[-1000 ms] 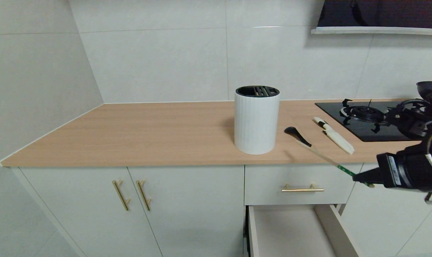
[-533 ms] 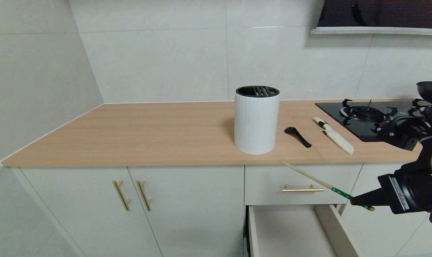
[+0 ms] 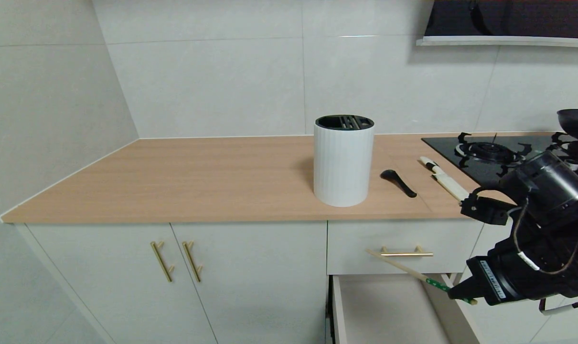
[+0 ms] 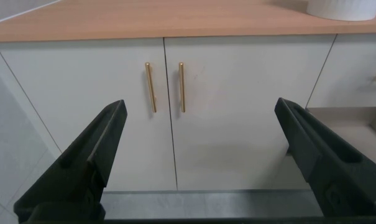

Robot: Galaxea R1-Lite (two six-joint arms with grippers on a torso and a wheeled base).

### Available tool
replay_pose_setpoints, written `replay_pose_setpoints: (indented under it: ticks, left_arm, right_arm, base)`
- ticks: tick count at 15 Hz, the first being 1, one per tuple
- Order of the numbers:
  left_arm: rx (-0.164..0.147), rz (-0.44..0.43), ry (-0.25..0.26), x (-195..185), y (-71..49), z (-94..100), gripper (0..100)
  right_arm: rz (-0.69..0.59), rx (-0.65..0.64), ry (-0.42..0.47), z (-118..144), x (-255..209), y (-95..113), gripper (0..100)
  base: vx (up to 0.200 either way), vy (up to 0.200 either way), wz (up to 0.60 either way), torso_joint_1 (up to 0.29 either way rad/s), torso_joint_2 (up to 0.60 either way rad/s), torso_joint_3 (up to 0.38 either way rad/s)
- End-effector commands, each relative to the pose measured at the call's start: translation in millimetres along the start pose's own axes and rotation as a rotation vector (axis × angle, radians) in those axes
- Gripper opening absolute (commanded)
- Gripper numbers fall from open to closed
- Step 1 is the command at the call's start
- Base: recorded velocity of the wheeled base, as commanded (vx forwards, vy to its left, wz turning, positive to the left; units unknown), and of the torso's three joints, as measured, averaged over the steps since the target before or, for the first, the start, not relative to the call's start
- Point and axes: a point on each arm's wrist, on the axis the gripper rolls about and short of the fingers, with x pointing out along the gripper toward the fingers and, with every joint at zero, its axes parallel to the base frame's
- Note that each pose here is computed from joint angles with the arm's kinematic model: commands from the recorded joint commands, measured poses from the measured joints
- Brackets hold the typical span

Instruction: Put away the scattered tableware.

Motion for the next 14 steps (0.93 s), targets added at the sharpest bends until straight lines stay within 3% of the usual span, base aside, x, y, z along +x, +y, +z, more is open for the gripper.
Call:
replay_pose_setpoints:
  ticks: [1,5,14]
  left_arm:
    - [0.000,0.001,0.002,0.1,0.0,0.0,100]
    - [0.000,0.001,0.002,0.1,0.0,0.0,100]
    - [0.000,-0.001,0.002,0.1,0.0,0.0,100]
  right_arm:
    - [-0.016,0.007,0.062,2.9,18.2,-1.1,0]
    - [-0.024,0.011,0.090,4.1,26.9,-2.1,0]
    - [-0.044,0.014,0.087,5.6,42.4,-5.6,0]
  base:
    - [0.000,0.000,0.00,0.000,0.00,0.000]
    - [0.000,0.000,0.00,-0.054,0.13,0.082]
    - [0.000,0.000,0.00,-0.176,0.46,0.280]
